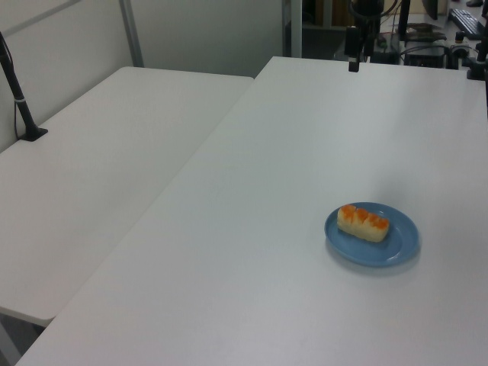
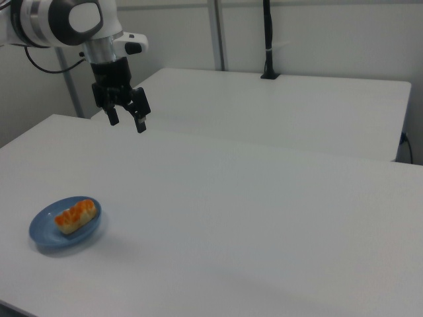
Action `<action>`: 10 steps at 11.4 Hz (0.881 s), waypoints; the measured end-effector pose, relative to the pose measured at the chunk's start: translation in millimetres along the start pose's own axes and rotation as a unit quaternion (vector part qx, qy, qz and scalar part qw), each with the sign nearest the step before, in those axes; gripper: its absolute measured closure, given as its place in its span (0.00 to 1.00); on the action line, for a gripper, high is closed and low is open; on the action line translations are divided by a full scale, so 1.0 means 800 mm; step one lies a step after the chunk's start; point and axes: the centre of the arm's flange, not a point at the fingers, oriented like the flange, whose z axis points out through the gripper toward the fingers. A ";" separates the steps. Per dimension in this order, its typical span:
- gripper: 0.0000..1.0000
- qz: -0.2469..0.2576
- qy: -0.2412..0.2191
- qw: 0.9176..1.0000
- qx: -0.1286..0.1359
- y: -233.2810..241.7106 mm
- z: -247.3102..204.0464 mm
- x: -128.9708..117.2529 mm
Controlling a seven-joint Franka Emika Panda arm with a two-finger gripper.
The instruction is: Put the bread on the table
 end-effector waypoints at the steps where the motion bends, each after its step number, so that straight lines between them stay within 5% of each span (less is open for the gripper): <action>1: 0.00 0.000 0.000 1.000 0.000 0.000 0.000 0.000; 3: 0.00 -0.009 -0.042 0.999 -0.006 -0.010 0.012 -0.011; 10: 0.00 -0.015 -0.050 0.999 -0.007 -0.020 0.019 -0.011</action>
